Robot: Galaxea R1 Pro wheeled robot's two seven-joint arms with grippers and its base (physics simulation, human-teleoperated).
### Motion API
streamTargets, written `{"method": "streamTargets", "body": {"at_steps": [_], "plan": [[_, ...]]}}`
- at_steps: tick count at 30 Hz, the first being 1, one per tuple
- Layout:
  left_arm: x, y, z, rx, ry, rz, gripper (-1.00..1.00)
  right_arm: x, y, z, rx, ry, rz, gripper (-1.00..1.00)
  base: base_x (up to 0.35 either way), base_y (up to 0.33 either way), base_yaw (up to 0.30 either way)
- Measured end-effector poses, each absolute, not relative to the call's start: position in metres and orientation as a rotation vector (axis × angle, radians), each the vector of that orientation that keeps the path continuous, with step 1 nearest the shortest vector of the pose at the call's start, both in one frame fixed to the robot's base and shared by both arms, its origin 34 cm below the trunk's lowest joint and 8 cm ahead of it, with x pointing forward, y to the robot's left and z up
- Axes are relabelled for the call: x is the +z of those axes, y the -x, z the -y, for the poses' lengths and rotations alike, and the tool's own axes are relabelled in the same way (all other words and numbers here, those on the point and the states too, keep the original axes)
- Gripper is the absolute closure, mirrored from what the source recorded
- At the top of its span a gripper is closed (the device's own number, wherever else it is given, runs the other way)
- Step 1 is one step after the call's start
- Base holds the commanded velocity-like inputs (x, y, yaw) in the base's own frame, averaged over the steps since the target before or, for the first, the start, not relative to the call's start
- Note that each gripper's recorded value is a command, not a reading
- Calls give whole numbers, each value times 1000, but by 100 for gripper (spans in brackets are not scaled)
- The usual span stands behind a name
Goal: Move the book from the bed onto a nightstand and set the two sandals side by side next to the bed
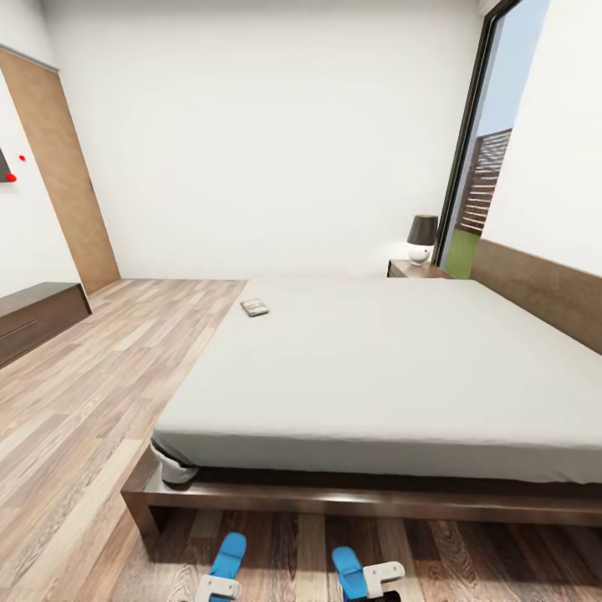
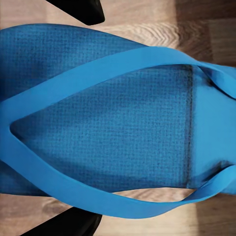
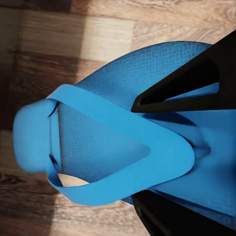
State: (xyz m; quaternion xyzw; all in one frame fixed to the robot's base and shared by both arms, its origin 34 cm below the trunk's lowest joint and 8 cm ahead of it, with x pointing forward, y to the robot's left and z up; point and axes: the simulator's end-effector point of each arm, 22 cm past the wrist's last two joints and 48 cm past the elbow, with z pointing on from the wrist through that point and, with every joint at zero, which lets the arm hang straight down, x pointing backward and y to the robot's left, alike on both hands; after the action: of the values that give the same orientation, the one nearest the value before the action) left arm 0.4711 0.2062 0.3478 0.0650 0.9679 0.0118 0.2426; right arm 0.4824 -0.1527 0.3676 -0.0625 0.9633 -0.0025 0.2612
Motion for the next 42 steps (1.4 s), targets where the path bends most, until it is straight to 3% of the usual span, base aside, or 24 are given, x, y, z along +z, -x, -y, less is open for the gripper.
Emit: {"method": "streamTargets", "body": {"at_steps": [9,42], "plan": [[329,-468,-206,30,-180,-2644,100,368,-510,149,-6,161,-2559,100,0,0,0],[260,-457,-207,29,-175,-2613,100,294,-493,150,5,166,-2536,100,0,0,0]]}}
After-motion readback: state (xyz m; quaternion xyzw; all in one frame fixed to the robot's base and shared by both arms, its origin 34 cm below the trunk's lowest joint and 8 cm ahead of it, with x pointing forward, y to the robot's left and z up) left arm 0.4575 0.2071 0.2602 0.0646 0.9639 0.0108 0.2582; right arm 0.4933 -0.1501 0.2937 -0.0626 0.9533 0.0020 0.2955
